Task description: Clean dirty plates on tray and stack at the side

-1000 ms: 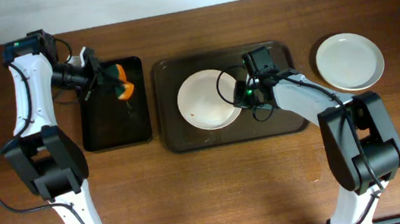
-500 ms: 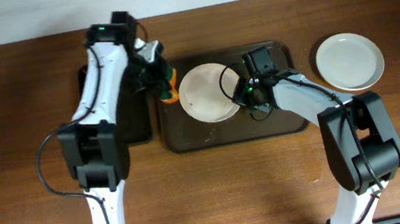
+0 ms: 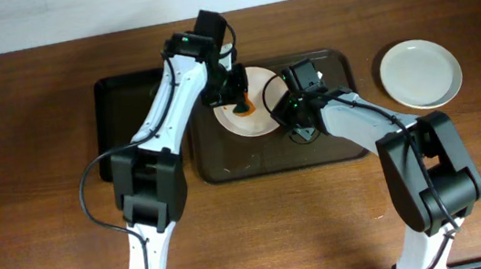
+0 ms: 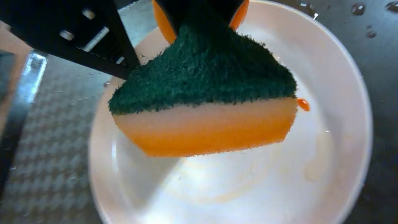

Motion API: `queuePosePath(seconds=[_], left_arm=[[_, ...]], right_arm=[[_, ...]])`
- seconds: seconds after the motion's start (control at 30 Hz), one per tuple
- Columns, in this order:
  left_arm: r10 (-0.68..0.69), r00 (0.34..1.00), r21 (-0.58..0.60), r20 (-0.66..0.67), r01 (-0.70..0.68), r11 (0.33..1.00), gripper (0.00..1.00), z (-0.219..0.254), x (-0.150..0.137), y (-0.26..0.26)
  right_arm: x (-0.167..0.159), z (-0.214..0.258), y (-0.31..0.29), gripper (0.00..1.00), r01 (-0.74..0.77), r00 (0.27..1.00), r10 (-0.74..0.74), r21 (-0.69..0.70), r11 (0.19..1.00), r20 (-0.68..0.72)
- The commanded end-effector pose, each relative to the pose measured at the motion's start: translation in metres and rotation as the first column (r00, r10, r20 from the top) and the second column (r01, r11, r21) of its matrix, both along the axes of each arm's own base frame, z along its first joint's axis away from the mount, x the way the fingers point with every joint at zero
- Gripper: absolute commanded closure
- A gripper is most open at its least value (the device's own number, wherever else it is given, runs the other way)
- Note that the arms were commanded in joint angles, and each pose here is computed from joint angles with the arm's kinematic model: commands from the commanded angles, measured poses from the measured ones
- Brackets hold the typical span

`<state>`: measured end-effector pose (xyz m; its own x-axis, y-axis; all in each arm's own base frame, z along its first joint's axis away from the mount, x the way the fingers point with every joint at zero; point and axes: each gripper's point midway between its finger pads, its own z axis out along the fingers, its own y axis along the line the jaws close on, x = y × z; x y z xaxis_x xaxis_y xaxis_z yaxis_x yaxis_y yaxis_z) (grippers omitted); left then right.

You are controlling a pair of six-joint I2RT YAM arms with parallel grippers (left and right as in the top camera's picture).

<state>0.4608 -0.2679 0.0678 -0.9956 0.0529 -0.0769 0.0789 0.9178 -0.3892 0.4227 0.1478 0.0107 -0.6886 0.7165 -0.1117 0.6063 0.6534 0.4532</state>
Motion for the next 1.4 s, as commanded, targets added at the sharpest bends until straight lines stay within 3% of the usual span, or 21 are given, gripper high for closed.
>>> queuePosePath(seconds=[0.0, 0.27, 0.43, 0.57, 0.73, 0.87, 0.97, 1.17, 1.27, 1.37], left_arm=[[0.012, 0.999, 0.063, -0.032, -0.01, 0.998, 1.0, -0.024, -0.002, 0.005], [-0.029, 0.996, 0.11, -0.09, 0.038, 0.993, 1.0, -0.089, -0.007, 0.003], [-0.011, 0.998, 0.467, 0.061, -0.019, 0.884, 1.0, -0.096, 0.019, 0.067], [-0.016, 0.976, 0.63, 0.216, -0.127, 0.766, 1.0, -0.073, 0.049, 0.1], [0.001, 0.93, 0.576, 0.366, -0.228, 0.785, 1.0, -0.006, 0.08, 0.092], [0.014, 0.908, 0.534, 0.419, -0.259, 0.805, 1.0, 0.04, 0.083, 0.091], [0.011, 0.956, 0.473, 0.292, -0.154, 0.868, 1.0, 0.027, 0.059, 0.075], [0.153, 0.969, 0.532, 0.192, -0.234, 0.814, 1.0, 0.054, 0.043, 0.172], [0.136, 0.991, 0.328, -0.006, -0.127, 0.936, 1.0, 0.026, 0.032, 0.187], [0.155, 0.974, 0.258, -0.166, -0.108, 0.96, 1.0, -0.006, 0.013, 0.208]], right_arm=[[0.0, -0.002, -0.012, 0.96, 0.024, 1.0, -0.023, -0.076, 0.997, 0.013], [0.0, -0.002, -0.011, 0.96, -0.034, 0.999, 0.036, -0.098, 0.995, 0.026], [0.0, -0.002, -0.011, 0.96, -0.034, 0.999, 0.036, -0.099, 0.995, 0.023], [-0.001, -0.003, -0.012, 0.96, -0.057, 0.998, 0.06, -0.111, 0.992, 0.023], [-0.001, -0.003, -0.012, 0.96, -0.057, 0.998, 0.06, -0.112, 0.992, 0.022], [-0.001, -0.003, -0.012, 0.96, -0.056, 0.998, 0.059, -0.114, 0.992, 0.023], [-0.001, -0.003, -0.012, 0.96, -0.056, 0.998, 0.059, -0.115, 0.992, 0.021], [-0.001, -0.003, -0.013, 0.96, -0.089, 0.995, 0.094, -0.132, 0.987, 0.029], [0.001, -0.002, -0.012, 0.96, -0.09, 0.995, 0.095, -0.13, 0.987, 0.036], [0.0, -0.003, -0.013, 0.96, -0.09, 0.995, 0.095, -0.131, 0.987, 0.033]])
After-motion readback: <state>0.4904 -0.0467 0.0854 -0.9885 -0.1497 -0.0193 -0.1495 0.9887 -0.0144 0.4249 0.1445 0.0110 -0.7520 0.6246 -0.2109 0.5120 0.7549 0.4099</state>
